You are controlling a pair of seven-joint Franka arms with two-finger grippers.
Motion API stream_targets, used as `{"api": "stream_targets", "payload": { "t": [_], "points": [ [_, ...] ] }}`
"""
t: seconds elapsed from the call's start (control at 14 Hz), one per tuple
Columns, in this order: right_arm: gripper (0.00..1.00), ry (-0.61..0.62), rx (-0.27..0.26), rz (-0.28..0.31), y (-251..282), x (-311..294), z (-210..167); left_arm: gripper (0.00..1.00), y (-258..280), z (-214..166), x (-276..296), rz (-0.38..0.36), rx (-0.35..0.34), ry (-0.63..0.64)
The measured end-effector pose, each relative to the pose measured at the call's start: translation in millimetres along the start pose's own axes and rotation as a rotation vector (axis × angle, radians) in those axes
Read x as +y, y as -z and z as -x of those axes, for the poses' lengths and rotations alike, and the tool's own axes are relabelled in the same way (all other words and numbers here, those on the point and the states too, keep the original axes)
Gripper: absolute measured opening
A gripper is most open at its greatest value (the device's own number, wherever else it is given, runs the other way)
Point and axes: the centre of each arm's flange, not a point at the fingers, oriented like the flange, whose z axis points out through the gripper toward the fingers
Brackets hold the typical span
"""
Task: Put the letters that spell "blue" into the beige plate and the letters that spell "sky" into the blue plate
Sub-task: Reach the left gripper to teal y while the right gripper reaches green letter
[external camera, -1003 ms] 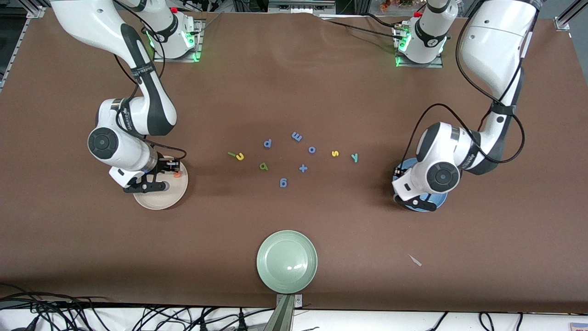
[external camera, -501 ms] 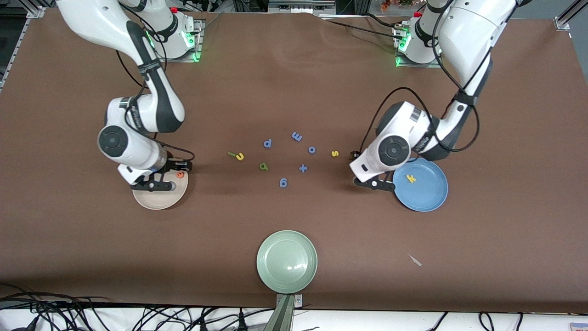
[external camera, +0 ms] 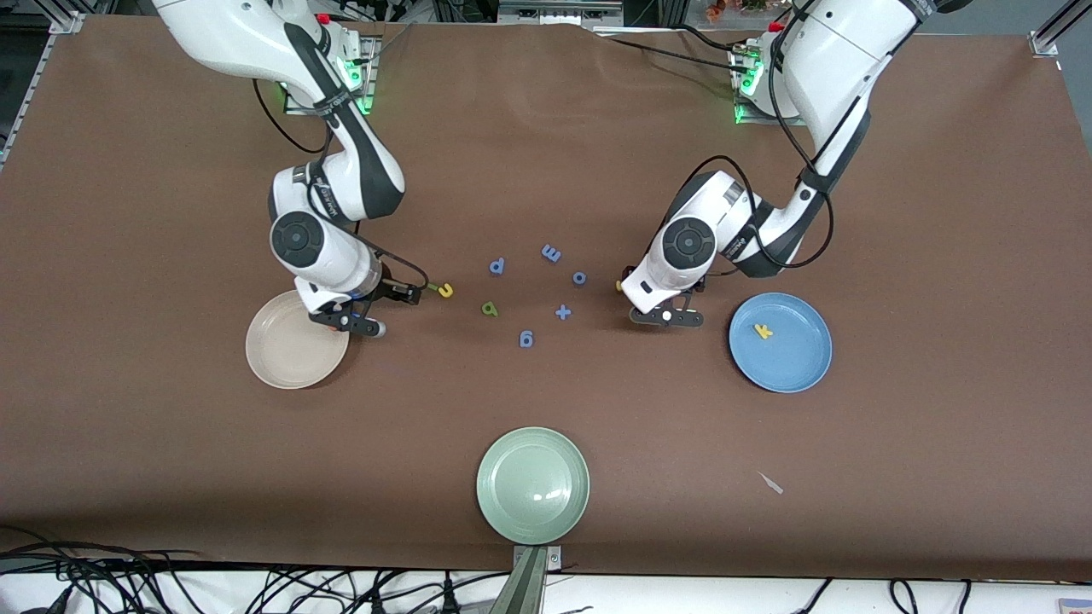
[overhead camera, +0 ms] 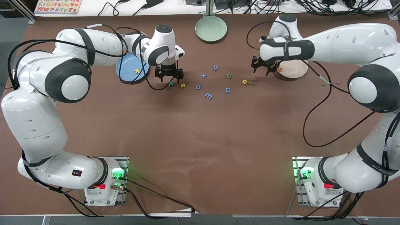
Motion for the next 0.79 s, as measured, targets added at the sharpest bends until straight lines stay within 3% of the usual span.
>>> {"api": "stream_targets", "payload": {
  "t": [0.36,0.43,0.79],
  "points": [
    [0.72,-0.097,0.004,-0.006,-23.8,-14.7,31.9,0.98,-24.2,9.8,-7.3,0.037,0.033,0.016],
    [0.72,-0.101,0.008,-0.008,-26.4,-19.7,36.4,0.91,-24.7,10.1,-7.3,0.038,0.035,0.017],
    [0.72,-0.107,0.015,-0.007,-41.0,-23.0,39.4,0.35,-17.0,8.0,-9.8,0.043,0.049,0.024]
  ]
}}
